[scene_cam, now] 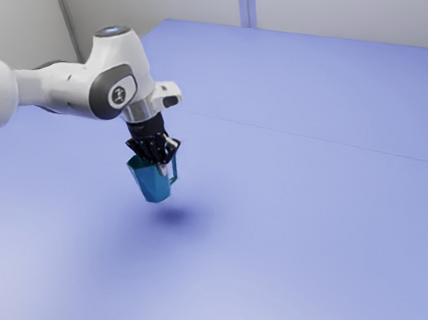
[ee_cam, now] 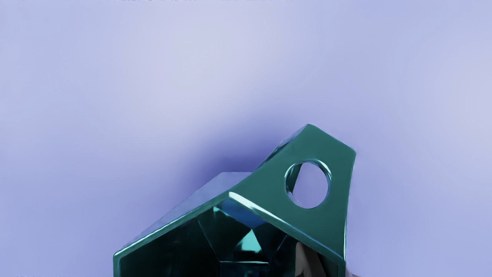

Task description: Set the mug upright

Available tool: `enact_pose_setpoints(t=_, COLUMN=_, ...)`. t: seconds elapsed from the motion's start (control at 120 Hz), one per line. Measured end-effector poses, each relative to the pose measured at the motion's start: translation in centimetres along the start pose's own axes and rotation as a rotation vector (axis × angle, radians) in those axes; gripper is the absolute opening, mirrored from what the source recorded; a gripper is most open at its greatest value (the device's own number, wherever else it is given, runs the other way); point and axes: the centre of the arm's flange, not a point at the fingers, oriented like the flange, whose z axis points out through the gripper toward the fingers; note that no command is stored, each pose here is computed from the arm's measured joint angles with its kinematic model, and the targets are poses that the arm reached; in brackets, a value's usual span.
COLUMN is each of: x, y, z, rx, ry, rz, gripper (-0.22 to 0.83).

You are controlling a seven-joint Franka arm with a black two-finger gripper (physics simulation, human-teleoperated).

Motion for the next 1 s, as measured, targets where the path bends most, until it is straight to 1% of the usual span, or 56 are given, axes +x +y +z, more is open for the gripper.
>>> enact_pose_setpoints(t=0.158, x=-0.9, y=-0.7, z=0.4, rx=0.073, ry=0.045, rz=0.019, gripper=-0.17)
enact_pose_setpoints(t=0.342, x=-1.6, y=-0.8, z=1.1, rx=0.095, ry=0.059, rz=0.012, gripper=-0.17)
enact_pose_setpoints(t=0.7, x=-0.5, y=-1.2, z=5.9, rx=0.102, ry=0.030, rz=-0.020, gripper=-0.17)
enact_pose_setpoints(t=0.958, x=-0.2, y=-1.7, z=6.8, rx=0.102, ry=0.037, rz=-0.043, gripper=-0.17)
enact_pose_setpoints(t=1.0, x=-0.2, y=-1.8, z=6.7, rx=0.102, ry=0.037, rz=-0.046, gripper=-0.09)
